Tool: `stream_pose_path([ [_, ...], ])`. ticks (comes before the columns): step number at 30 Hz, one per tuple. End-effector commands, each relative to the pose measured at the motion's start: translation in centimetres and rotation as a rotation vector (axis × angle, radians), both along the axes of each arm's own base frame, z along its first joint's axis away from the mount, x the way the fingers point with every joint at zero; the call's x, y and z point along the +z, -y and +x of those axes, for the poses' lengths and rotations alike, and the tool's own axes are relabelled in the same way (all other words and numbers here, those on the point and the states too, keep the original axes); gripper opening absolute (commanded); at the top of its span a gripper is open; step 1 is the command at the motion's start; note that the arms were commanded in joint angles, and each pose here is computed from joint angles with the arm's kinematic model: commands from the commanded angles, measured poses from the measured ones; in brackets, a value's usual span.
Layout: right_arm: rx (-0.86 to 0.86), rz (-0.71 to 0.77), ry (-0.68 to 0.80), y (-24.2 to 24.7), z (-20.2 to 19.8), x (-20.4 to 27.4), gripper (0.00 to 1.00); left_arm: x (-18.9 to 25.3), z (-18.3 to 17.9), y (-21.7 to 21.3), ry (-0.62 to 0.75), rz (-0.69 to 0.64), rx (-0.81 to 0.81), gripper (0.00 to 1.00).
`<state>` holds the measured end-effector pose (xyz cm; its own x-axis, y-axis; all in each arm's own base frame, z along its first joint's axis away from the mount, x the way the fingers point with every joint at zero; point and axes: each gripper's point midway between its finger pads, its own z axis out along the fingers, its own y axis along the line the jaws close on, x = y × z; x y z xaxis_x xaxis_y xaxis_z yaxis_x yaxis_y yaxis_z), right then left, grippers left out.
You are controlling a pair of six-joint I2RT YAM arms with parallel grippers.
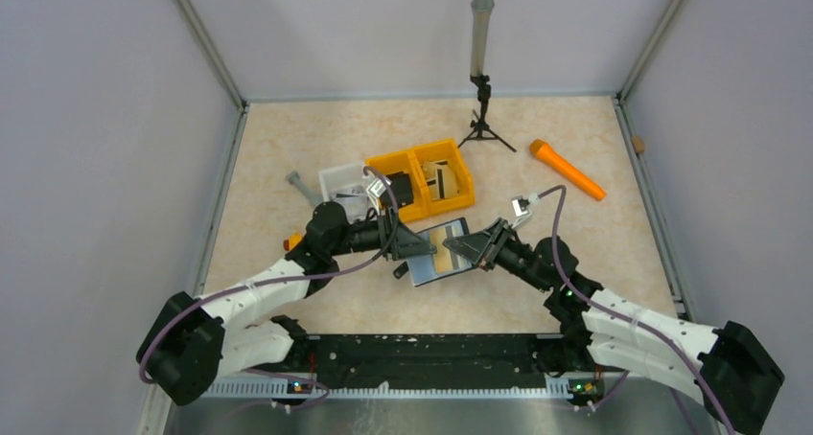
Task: Take the credit cards out of the card holder
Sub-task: Remove the credit card from the card holder.
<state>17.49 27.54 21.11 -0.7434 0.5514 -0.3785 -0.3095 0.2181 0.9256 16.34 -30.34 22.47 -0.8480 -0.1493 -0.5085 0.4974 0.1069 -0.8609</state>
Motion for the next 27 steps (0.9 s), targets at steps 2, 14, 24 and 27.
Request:
stream_pose_path([
  [2,0.012,0.111,0.094,0.0,-0.5,4.4,0.05,-0.8,0.7,-0.5,0.017,0.074,0.048,0.43],
  [14,0.038,0.112,0.088,-0.3,-0.8,4.3,0.01,1.0,-0.5,-0.1,-0.011,-0.052,-0.03,0.44],
  [24,0.045,0.104,0.086,-0.6,-0.7,3.9,0.0,0.9,-0.5,0.5,-0.035,-0.049,-0.062,0.38],
  [27,0.063,0.116,0.081,-0.9,-0.9,3.9,0.0,0.9,-0.7,0.7,-0.039,-0.064,-0.082,0.43],
])
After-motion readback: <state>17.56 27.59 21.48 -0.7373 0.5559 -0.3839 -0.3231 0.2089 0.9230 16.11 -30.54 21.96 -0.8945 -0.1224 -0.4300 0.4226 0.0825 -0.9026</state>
